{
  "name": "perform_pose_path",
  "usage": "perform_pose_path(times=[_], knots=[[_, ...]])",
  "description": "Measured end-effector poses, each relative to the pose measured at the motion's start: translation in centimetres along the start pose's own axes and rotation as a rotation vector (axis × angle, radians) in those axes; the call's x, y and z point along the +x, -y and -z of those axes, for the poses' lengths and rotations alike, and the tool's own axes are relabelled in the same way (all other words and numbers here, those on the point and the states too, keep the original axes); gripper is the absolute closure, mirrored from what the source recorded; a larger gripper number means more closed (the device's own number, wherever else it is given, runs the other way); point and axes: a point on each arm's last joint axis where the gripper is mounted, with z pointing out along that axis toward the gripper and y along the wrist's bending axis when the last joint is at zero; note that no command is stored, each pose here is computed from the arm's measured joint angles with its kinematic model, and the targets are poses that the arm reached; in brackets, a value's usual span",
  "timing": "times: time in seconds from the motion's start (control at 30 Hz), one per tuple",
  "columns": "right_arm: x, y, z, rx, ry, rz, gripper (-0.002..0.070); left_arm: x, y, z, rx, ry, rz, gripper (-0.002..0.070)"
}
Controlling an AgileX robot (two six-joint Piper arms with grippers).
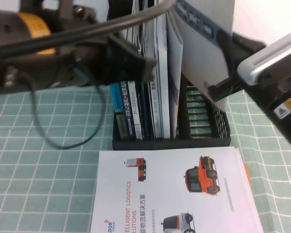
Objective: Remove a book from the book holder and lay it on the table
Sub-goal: Pick up the right side book from the book shelf, then place the picked book on the book
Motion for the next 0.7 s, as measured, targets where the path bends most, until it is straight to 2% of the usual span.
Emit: perform_pose_path(times=[0.23,0.37,0.53,0.7], knots=[[-7.0,1.7,1.7,0.049,0.188,0.029,0.0667,1.1,-0.9,3.8,-0.047,-0.100,-0.038,0.0678],[-10.8,2.4,3.5,0.039,0.231,0.074,0.0667,1.5,-1.4,6.0,-0.070,-0.115,-0.046,0.0678],[-14.0,2.3,5.8,-0.045,0.222,0.230,0.0668,2.6,-1.9,8.1,-0.057,-0.048,-0.030,0.0678],[-15.5,1.7,8.0,-0.171,0.165,0.361,0.0668,5.8,-2.8,9.6,-0.022,0.038,0.015,0.0678]])
